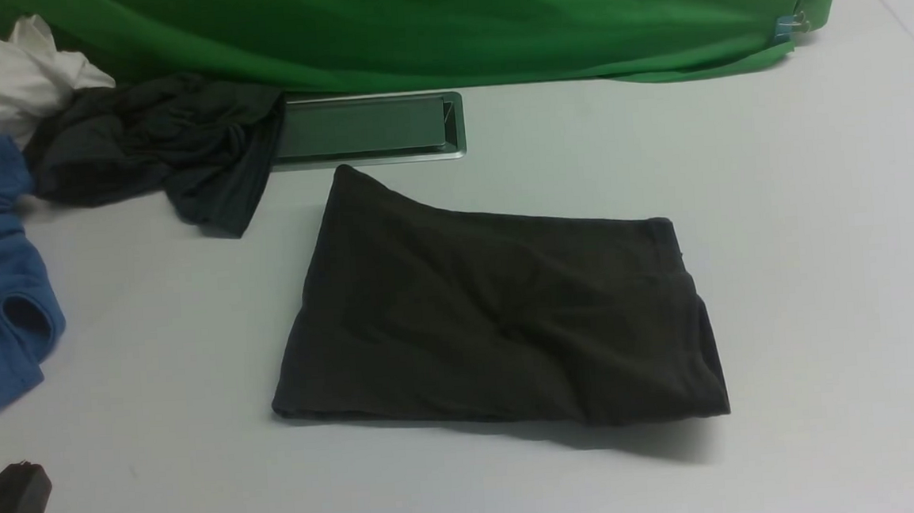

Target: Fold a long-sleeved shirt on a white desktop.

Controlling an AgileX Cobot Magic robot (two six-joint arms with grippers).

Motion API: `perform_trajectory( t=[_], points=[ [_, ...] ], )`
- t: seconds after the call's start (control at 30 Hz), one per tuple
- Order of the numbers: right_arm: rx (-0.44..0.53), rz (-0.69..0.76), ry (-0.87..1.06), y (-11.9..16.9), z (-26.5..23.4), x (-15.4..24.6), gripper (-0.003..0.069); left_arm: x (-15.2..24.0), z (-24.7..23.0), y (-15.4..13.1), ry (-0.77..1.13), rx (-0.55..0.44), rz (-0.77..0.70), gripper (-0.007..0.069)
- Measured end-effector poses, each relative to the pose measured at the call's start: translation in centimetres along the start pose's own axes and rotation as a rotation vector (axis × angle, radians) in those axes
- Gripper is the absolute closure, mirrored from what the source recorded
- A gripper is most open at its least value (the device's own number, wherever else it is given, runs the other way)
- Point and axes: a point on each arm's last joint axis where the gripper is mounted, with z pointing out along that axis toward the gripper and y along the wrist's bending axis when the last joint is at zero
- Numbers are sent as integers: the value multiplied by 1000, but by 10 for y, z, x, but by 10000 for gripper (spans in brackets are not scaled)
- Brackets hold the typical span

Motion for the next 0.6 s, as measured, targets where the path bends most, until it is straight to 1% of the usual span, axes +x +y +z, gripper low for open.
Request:
perform_trajectory(
  t=[0.2,0.3,0.37,0.4,0.47,0.6],
  points=[
    [0,11,-7,0,0,0,419,0,0,0,-1,0,0,606],
    [-8,49,-11,0,0,0,419,0,0,0,-1,0,0,606],
    [-23,48,-11,1,0,-1,419,0,0,0,-1,0,0,606],
    [-53,40,-12,3,0,-1,419,0,0,0,-1,0,0,606],
    [-83,24,-14,5,0,-1,419,0,0,0,-1,0,0,606],
    [-98,8,-15,6,0,-1,419,0,0,0,-1,0,0,606]
  ],
)
